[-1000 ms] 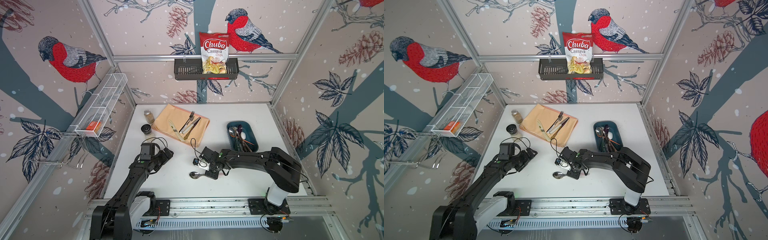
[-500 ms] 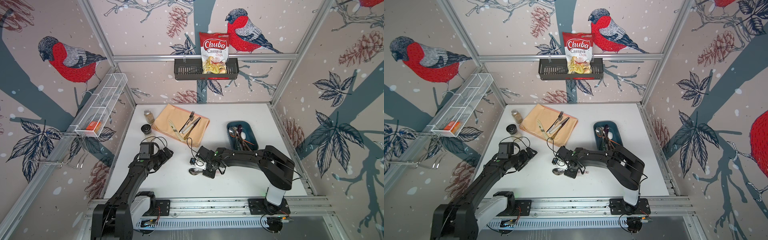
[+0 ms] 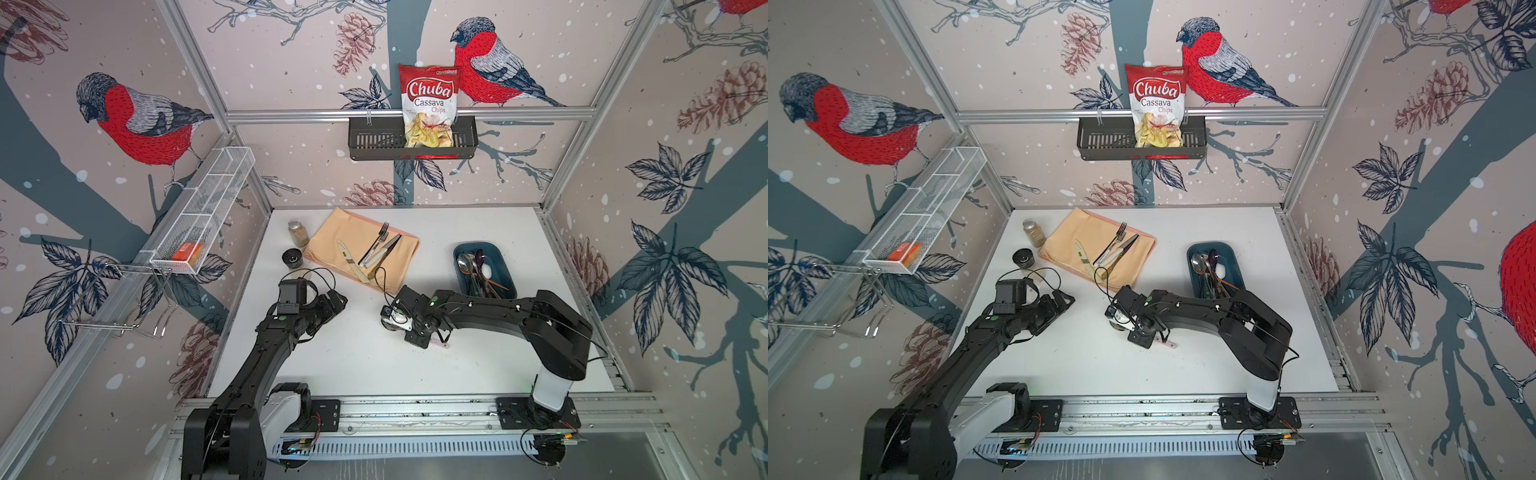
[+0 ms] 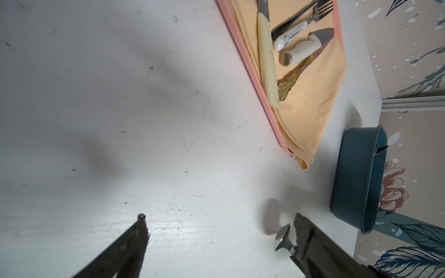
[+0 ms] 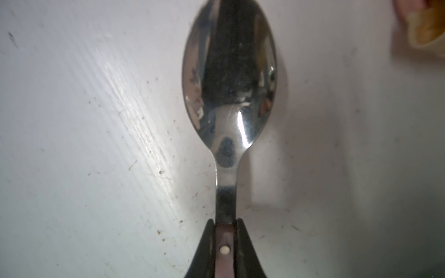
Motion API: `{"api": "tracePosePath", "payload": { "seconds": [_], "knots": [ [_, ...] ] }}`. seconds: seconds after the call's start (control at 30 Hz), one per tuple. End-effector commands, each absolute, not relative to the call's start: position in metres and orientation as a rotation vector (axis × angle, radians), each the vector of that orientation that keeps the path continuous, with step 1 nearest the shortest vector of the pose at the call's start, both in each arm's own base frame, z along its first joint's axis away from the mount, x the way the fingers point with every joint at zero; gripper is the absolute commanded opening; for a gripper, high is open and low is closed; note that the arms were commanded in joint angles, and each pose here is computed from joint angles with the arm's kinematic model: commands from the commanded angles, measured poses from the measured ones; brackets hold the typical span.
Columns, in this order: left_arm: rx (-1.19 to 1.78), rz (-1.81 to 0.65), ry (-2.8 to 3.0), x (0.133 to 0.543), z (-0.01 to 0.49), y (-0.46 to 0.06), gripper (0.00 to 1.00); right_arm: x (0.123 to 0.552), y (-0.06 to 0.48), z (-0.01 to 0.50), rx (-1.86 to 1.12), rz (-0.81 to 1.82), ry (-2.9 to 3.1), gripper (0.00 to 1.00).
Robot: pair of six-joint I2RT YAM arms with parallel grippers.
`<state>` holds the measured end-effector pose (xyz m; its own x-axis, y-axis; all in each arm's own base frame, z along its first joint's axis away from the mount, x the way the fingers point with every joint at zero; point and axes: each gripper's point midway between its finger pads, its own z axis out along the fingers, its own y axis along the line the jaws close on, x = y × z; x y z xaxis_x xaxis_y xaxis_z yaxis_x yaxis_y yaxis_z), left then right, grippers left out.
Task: Put the spoon into the storage box
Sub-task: Pick up the spoon from the center of the board, then place the spoon in the storage box.
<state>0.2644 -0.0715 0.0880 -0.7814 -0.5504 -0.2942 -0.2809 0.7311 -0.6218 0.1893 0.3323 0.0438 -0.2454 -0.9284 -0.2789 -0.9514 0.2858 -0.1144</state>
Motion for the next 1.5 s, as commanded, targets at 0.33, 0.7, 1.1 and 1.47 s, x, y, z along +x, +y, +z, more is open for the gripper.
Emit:
{"api": "tracePosePath", "payload": {
  "seconds": [0.33,0.7,1.1,1.47],
  "knots": [
    [-0.427,-0.753,2.353,0.303,0.132,-0.083,0.96,0.269,0.306,0.118,-1.229,0.246,2.389,0.07],
    [-0.194,-0.675,2.410,0.335,0.137,-0.140,0.96,0.351,0.193,0.139,-0.729,0.158,2.577,0.05],
    [-0.125,-0.654,2.454,0.352,0.130,-0.166,0.96,0.381,0.113,0.107,-0.374,0.103,2.708,0.06],
    [-0.116,-0.622,2.470,0.351,0.123,-0.165,0.96,0.385,0.089,0.063,-0.256,0.067,2.771,0.06]
  ]
}}
